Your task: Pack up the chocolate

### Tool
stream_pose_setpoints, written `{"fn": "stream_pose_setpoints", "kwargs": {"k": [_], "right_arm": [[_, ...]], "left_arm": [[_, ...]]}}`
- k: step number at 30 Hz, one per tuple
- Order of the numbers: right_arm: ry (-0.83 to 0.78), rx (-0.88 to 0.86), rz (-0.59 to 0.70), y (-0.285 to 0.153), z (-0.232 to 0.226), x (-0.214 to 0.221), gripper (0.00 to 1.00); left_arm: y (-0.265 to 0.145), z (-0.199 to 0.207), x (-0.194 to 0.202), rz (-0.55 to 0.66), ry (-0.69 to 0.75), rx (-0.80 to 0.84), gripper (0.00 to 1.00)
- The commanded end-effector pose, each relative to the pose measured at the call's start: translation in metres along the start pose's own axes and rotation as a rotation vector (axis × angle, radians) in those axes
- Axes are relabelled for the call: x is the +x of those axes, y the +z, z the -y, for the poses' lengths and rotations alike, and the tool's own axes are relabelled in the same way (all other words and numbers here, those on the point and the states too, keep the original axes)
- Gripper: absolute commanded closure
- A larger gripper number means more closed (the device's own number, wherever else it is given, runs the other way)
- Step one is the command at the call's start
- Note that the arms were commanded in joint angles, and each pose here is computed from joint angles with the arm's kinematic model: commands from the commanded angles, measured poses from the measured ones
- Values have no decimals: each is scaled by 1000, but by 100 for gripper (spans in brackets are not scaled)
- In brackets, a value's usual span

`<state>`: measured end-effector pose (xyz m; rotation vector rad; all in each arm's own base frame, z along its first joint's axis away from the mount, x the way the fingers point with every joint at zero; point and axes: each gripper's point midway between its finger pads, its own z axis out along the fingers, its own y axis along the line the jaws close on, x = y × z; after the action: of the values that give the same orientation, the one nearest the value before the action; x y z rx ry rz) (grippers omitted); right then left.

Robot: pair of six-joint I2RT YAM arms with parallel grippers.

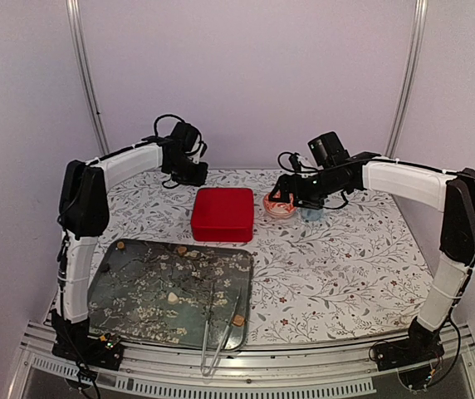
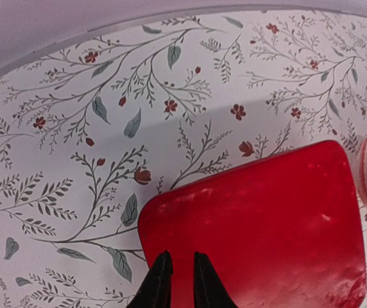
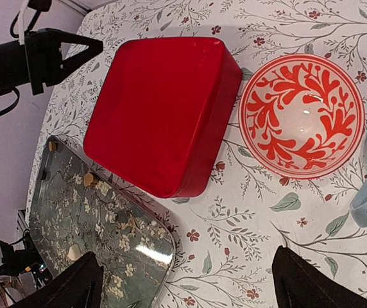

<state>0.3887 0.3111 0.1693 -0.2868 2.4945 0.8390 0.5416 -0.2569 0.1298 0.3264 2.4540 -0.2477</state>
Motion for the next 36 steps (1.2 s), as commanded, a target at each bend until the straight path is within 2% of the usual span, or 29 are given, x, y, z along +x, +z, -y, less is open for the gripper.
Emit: {"fn": "stream_pose_setpoints", "kwargs": {"k": [1, 4, 6, 14, 20, 27, 36], "right_arm": [[2, -8, 17, 4, 0, -9, 6], [4, -11, 12, 5, 0, -7, 7], [5, -13, 14, 5, 0, -8, 7], [-2, -36, 20, 4, -5, -10, 7], [-23, -69, 15, 2, -12, -6, 7], [-41, -90, -8, 5, -18, 2, 7], [-45, -117, -39, 17, -24, 10, 9]], "left_arm": [[21, -10, 36, -97, 11, -19, 87], [38, -19, 61, -191, -13, -36, 87], [37, -18, 63, -216, -20, -33, 87], [-15, -6, 15, -56, -4, 8, 87], [-61, 7, 9, -12, 30, 32, 86], [-88, 19, 54, -79, 39, 55, 86], [-58, 29, 133, -232, 31, 89, 87]]}}
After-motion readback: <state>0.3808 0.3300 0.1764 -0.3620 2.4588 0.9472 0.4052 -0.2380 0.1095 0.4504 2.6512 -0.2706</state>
